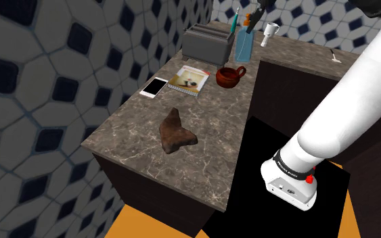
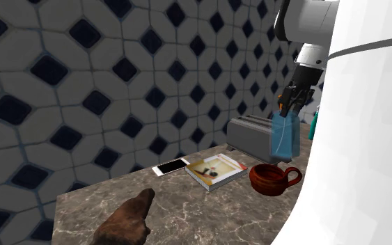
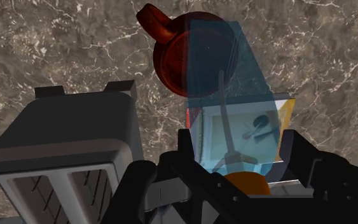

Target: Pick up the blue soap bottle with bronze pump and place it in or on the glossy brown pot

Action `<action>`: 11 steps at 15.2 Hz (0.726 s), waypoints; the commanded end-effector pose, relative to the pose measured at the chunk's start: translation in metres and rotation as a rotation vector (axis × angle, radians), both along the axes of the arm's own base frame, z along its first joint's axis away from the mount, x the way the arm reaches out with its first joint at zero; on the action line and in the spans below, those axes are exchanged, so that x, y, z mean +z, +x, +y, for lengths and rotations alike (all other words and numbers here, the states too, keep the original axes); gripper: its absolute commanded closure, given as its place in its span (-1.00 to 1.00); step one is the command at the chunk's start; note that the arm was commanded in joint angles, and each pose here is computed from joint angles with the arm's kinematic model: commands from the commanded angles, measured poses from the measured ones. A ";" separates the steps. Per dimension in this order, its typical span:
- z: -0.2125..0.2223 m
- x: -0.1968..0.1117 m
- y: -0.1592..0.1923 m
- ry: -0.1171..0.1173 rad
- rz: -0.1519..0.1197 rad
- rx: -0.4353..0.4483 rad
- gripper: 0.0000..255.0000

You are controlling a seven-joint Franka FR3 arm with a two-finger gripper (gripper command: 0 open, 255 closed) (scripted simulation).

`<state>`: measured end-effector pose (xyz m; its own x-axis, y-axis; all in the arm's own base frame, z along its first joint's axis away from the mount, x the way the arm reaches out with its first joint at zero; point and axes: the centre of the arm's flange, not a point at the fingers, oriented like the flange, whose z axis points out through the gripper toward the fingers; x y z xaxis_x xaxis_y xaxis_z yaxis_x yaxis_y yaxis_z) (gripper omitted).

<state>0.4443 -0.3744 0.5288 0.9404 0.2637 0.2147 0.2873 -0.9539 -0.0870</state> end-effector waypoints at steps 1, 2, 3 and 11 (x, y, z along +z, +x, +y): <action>-0.001 -0.012 0.000 -0.001 -0.001 0.000 1.00; -0.001 -0.017 0.000 -0.001 -0.001 0.000 1.00; -0.001 -0.022 0.000 -0.001 -0.001 0.000 1.00; -0.001 -0.060 0.000 -0.001 -0.001 0.000 1.00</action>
<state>0.4447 -0.3754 0.4715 0.9405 0.2635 0.2147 0.2871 -0.9539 -0.0870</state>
